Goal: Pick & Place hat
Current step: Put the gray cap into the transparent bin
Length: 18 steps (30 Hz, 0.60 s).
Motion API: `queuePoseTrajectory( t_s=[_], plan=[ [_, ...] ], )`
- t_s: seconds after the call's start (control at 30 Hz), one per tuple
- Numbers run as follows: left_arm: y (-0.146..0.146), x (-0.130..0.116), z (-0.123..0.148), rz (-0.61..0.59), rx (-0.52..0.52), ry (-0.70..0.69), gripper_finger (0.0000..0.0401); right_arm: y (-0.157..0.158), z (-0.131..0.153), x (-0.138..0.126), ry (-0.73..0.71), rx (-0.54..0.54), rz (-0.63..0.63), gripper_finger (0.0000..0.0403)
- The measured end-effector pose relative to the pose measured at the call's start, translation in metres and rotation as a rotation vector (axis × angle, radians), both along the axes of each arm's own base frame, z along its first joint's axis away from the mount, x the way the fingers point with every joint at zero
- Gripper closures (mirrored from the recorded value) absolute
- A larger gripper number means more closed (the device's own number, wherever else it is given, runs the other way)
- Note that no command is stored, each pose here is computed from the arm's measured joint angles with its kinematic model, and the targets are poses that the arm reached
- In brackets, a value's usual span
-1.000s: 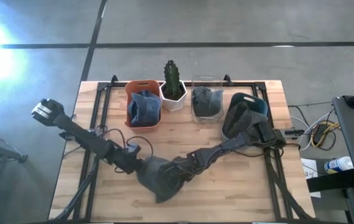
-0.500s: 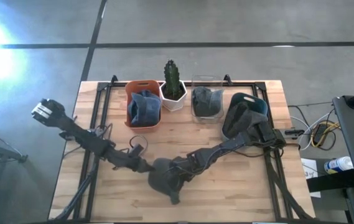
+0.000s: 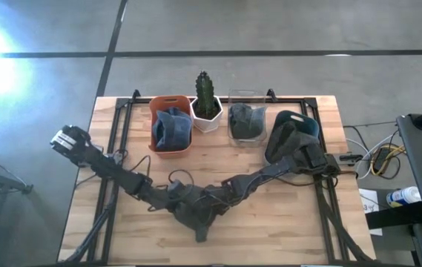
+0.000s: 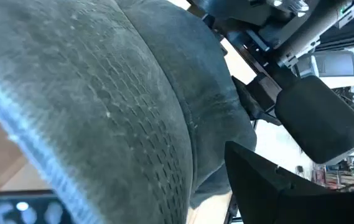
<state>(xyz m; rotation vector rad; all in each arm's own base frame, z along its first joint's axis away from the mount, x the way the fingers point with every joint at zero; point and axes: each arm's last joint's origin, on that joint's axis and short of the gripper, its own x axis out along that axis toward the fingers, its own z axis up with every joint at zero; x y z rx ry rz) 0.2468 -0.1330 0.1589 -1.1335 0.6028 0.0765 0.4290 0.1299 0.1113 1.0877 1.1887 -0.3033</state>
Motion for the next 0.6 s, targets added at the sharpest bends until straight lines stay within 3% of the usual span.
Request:
queuePoseTrajectory(
  t_s=[0.17, 0.37, 0.43, 0.5, 0.6],
  plan=[
    [0.001, 0.0, 0.005, -0.014, 0.044, 0.025, 0.0267, 0.003, 0.016, -0.004, -0.04, -0.031, 0.04, 0.0184],
    [0.007, -0.01, 0.017, -0.037, 0.127, 0.053, 0.0378, 0.005, 0.051, -0.025, -0.016, -0.17, 0.066, 0.0183],
    [0.009, -0.014, 0.022, -0.061, 0.162, 0.039, 0.039, 0.005, 0.067, -0.033, -0.027, -0.193, 0.119, 0.0183],
    [0.01, -0.016, 0.029, -0.113, 0.223, 0.016, 0.039, 0.004, 0.081, -0.04, -0.051, -0.22, 0.181, 0.0183],
    [0.005, -0.019, 0.044, -0.3, 0.353, -0.051, 0.0392, 0.001, 0.108, -0.05, -0.153, -0.29, 0.302, 0.0183]
  ],
)
